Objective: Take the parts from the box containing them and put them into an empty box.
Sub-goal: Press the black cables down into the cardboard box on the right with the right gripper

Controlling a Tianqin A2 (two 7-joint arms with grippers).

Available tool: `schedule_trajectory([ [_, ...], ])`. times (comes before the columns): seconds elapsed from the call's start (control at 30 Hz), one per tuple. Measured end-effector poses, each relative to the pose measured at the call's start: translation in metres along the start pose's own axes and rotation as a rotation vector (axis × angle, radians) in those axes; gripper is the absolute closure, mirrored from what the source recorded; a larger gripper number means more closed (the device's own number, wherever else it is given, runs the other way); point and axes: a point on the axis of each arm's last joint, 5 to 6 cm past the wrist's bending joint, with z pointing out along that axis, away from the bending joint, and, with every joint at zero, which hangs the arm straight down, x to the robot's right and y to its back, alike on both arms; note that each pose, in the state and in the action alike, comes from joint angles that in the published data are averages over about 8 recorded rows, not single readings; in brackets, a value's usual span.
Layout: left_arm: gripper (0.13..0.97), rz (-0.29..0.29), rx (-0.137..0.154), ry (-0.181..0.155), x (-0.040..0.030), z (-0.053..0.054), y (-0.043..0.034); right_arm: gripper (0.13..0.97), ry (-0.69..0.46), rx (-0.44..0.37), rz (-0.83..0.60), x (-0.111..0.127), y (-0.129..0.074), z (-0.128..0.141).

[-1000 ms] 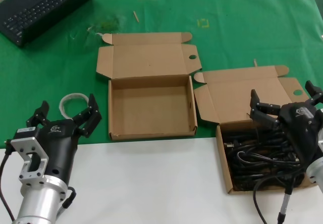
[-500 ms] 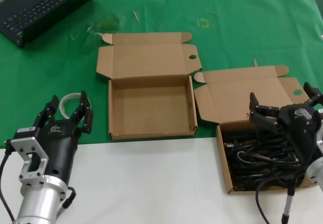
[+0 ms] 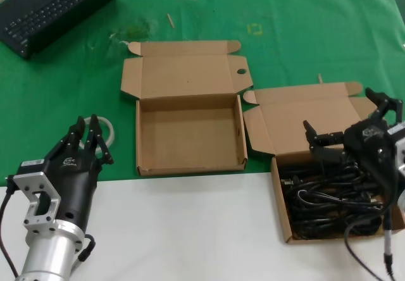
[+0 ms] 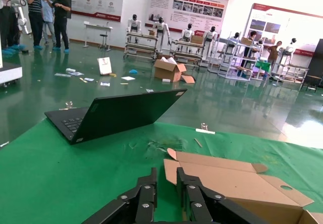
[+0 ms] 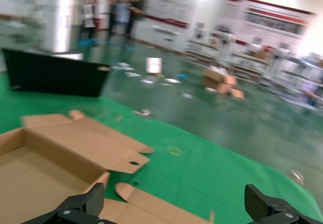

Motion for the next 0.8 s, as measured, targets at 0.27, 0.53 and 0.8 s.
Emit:
schedule_trajectory([
  [0.27, 0.91, 0.0, 0.0, 0.0, 0.0, 0.0, 0.0, 0.13, -0.178, -0.025, -0.188, 0.039, -0.026, 0.01],
  [0.53, 0.93, 0.0, 0.0, 0.0, 0.0, 0.0, 0.0, 0.13, -0.341, -0.088, -0.384, 0.074, -0.053, 0.02],
  [0.8, 0.941, 0.0, 0.0, 0.0, 0.0, 0.0, 0.0, 0.13, -0.55, -0.15, -0.6, 0.097, -0.077, 0.026],
])
